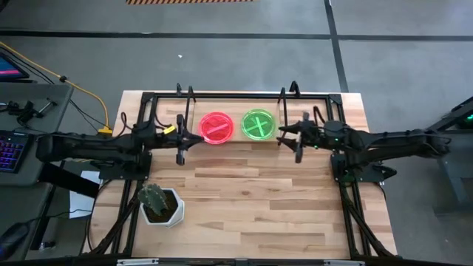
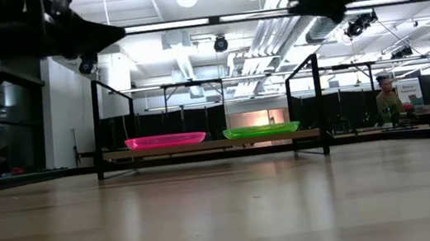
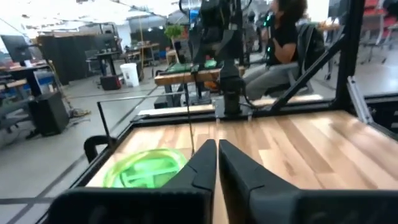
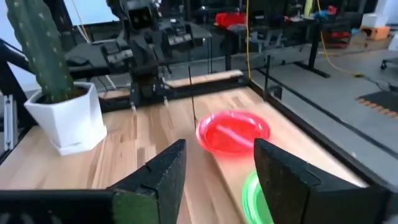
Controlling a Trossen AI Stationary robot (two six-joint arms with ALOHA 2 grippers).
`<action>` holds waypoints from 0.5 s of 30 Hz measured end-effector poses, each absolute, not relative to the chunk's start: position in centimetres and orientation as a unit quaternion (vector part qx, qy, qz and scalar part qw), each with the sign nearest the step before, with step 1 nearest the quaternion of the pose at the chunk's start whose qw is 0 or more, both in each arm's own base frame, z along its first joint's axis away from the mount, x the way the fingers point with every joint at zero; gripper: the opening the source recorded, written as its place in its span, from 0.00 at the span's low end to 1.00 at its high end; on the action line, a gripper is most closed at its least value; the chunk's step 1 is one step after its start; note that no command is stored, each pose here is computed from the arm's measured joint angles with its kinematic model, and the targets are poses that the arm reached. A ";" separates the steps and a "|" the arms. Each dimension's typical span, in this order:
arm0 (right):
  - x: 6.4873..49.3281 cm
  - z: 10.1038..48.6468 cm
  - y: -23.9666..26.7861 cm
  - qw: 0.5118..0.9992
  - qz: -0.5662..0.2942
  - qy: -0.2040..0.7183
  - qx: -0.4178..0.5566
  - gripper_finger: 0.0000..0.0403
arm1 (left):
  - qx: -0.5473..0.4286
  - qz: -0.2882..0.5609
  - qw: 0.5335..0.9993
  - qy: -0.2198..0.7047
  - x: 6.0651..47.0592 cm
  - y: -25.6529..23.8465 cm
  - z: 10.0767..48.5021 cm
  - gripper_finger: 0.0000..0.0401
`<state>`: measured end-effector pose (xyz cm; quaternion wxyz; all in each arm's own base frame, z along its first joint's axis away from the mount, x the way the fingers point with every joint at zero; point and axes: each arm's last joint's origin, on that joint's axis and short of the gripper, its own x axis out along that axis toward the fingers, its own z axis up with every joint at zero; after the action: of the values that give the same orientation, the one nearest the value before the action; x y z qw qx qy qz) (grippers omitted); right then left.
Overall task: Place and stack plates onto a shelf
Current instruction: Return to Home Position
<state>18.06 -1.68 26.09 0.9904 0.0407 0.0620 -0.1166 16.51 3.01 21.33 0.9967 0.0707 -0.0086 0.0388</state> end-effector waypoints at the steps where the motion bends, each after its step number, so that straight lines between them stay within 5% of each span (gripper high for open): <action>1: 17.5 25.7 -1.6 0.990 -0.117 0.066 0.044 0.43 | 0.068 0.037 0.997 -0.015 16.4 2.9 21.1 0.01; 4: 15.8 24.6 -1.5 0.988 -0.119 0.080 0.059 0.34 | 0.067 0.029 0.997 -0.030 16.1 2.5 20.5 0.01; 9: 13.3 24.0 -1.4 0.985 -0.122 0.109 0.059 0.06 | 0.074 0.010 0.997 -0.022 15.9 1.9 19.6 0.00; 15: 11.1 24.6 -1.2 0.987 -0.124 0.081 0.069 0.03 | 0.063 0.004 0.998 -0.008 15.1 1.6 17.7 0.00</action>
<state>11.12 -1.21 24.59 0.9866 0.0688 0.0807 -0.1242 15.13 1.63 17.69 0.9980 0.0633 -0.0083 0.0036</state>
